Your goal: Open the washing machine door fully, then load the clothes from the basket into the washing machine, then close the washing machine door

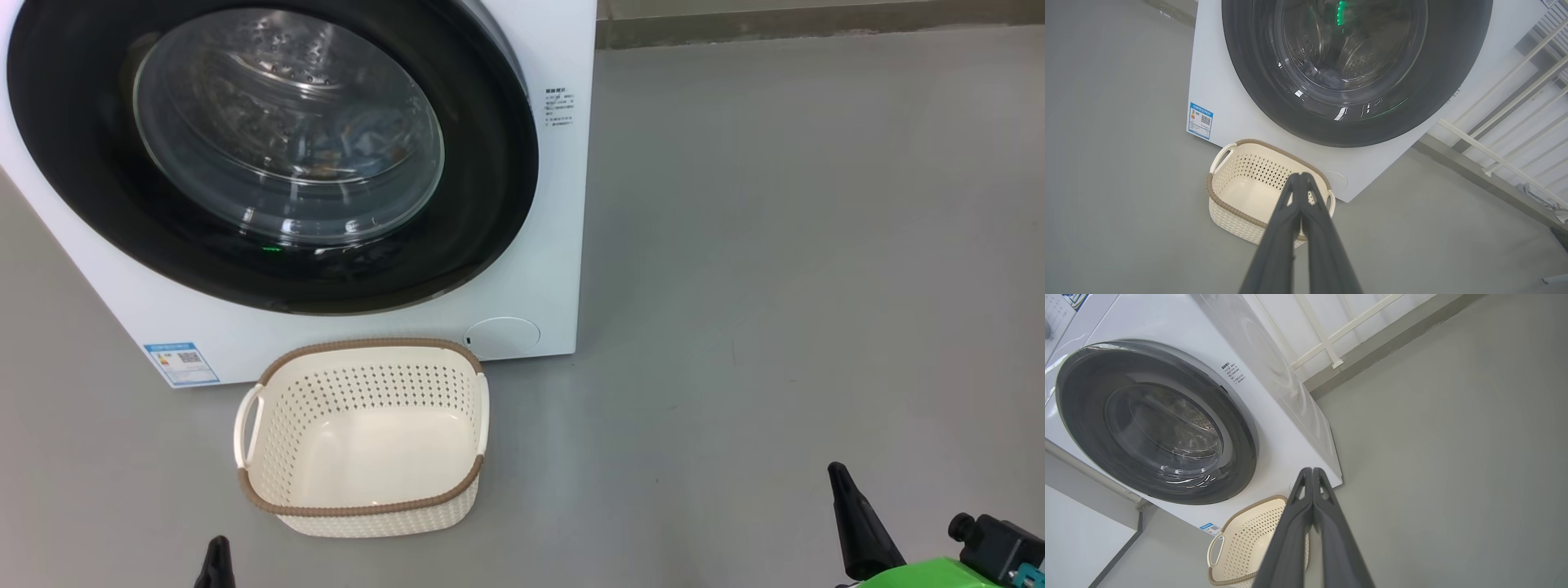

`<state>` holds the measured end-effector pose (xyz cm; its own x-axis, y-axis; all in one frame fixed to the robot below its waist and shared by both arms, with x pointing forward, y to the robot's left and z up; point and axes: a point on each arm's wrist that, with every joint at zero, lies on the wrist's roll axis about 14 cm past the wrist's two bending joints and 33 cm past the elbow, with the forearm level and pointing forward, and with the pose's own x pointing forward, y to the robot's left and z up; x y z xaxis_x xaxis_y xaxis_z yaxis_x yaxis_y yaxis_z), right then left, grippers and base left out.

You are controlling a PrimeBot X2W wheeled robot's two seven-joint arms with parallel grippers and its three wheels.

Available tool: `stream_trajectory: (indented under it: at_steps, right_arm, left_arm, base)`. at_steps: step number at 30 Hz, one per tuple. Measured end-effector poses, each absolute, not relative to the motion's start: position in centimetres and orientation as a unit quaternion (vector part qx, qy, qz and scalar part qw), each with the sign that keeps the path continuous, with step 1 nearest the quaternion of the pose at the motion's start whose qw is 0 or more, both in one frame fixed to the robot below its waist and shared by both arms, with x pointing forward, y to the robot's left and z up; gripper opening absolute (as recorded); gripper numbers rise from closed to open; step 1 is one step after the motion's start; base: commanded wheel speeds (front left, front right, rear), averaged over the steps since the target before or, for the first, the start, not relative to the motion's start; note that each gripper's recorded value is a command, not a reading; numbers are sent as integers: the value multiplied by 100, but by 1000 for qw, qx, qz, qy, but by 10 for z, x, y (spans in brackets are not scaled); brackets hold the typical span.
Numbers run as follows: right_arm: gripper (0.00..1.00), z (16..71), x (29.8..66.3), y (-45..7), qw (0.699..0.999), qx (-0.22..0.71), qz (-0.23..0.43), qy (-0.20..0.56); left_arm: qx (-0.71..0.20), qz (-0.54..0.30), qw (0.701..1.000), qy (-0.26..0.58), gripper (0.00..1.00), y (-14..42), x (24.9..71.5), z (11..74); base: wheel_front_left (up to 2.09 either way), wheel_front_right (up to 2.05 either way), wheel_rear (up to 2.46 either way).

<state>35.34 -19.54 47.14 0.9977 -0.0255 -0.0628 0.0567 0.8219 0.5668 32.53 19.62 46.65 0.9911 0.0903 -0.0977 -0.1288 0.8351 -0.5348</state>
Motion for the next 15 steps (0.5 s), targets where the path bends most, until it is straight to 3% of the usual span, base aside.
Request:
stream_trajectory:
  at_steps: [15]
  right_arm:
    - [0,472,358,-199,927,373,-33,29]
  left_arm:
    - [-359,62,930,42,0,197,332,463]
  base:
    - [0,0,0]
